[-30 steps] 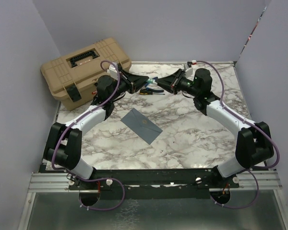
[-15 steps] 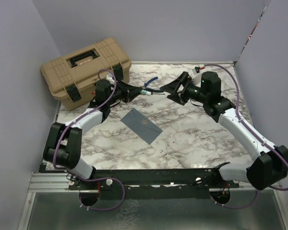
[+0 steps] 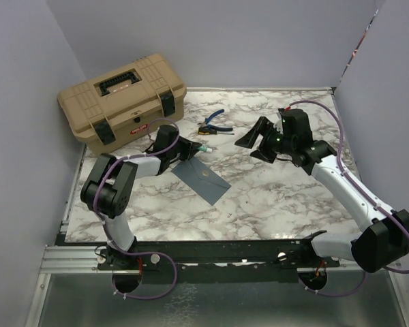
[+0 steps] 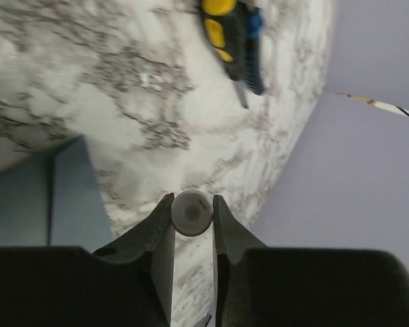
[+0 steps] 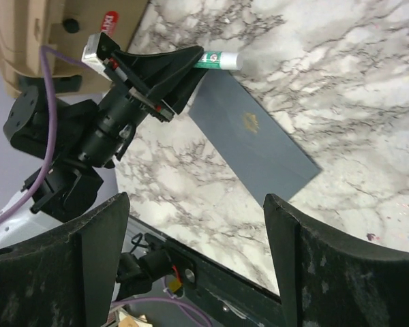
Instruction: Place the letter into the envelope and seal it
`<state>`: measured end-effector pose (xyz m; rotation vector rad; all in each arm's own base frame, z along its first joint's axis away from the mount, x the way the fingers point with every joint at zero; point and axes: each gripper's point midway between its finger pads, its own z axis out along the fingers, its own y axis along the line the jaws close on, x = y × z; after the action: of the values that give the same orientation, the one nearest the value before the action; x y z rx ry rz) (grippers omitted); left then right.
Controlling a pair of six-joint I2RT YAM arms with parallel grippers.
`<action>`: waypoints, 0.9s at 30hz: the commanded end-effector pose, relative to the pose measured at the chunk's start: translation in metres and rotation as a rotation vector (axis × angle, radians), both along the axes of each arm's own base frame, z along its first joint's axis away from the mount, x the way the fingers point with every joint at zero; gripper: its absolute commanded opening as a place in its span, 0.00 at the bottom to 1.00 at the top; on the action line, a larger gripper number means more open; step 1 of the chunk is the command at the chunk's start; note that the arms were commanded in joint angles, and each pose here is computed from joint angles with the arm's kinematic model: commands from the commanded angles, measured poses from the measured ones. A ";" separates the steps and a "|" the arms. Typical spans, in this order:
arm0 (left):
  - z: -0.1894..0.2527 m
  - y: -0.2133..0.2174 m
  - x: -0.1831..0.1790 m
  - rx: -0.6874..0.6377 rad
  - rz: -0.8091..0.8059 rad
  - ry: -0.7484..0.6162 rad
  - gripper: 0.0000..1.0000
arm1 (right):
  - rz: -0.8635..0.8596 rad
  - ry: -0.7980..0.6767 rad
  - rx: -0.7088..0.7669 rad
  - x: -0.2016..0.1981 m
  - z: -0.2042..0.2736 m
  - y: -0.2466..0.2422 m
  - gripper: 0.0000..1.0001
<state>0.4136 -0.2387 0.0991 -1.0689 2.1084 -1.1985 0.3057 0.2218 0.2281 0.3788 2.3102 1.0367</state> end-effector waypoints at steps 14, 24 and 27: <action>-0.055 -0.002 0.045 0.130 0.158 0.163 0.66 | -0.022 -0.014 -0.212 -0.008 0.003 -0.034 0.83; 0.016 -0.014 0.029 0.295 -0.167 -0.014 0.80 | -0.123 0.007 -0.354 -0.003 -0.013 -0.063 0.81; 0.033 0.008 0.009 0.473 -0.212 -0.049 0.85 | -0.163 0.046 -0.458 -0.003 -0.024 -0.080 0.79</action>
<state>0.4507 -0.2519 0.0804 -0.9440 2.2863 -0.9215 0.3003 0.1739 0.2093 0.3604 2.4018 0.6438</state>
